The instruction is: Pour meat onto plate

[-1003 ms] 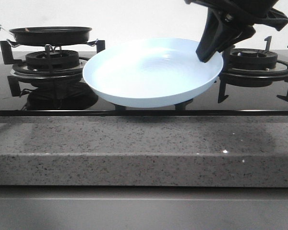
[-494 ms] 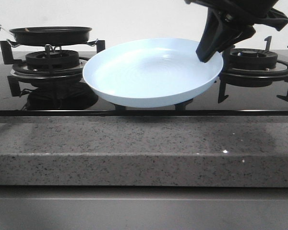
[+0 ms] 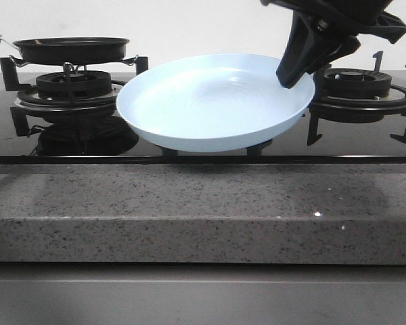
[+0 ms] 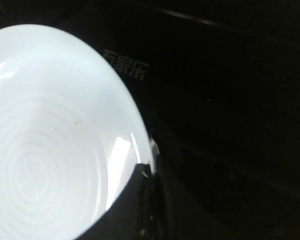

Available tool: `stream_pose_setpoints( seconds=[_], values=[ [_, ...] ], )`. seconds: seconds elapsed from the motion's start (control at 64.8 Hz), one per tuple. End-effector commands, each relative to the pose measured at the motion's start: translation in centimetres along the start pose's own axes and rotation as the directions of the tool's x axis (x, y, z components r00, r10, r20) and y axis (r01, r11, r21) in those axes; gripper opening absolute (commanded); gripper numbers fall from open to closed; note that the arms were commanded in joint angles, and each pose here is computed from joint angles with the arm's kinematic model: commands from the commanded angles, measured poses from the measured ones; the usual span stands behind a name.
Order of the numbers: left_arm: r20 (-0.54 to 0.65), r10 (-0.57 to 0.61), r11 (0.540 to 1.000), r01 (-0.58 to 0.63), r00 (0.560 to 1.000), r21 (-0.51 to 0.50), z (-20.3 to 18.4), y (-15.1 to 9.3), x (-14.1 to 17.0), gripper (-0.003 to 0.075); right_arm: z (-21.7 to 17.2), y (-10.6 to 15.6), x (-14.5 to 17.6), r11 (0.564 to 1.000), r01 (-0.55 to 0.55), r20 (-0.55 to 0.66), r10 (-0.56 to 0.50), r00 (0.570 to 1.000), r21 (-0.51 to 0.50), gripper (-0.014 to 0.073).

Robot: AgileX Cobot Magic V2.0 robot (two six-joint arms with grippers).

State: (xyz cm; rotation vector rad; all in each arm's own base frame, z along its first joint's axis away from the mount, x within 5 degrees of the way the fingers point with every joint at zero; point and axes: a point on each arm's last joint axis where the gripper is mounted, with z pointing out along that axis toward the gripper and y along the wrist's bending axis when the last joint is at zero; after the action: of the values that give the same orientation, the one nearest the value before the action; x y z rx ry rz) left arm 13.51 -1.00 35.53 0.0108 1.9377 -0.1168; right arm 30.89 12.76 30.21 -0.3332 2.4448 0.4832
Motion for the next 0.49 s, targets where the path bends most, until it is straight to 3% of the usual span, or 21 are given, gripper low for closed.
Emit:
stream_pose_setpoints(
  seconds=[0.0,0.108,0.293,0.479],
  values=[
    [0.084,0.001,1.0,-0.001,0.996,-0.004,0.3,0.0,-2.3,0.0414,-2.1,0.7,-1.2,1.0,0.005,0.109,-0.003,0.994,-0.019,-0.0068],
    [0.021,-0.001,1.0,0.002,1.0,-0.004,1.8,-0.1,-3.2,0.0512,-2.1,0.7,-1.2,1.0,0.005,0.109,-0.003,0.994,-0.019,-0.0068],
    [-0.12,-0.013,1.0,0.011,0.993,-0.016,5.2,0.2,-4.6,0.0516,-2.1,0.7,-1.2,1.0,0.004,0.109,-0.002,0.994,-0.018,-0.0068],
    [-0.193,-0.138,0.99,0.132,0.971,-0.045,8.7,2.1,-6.1,0.0517,-2.1,0.7,-1.2,1.0,0.004,0.109,-0.002,0.994,-0.018,-0.0068]
  ],
)
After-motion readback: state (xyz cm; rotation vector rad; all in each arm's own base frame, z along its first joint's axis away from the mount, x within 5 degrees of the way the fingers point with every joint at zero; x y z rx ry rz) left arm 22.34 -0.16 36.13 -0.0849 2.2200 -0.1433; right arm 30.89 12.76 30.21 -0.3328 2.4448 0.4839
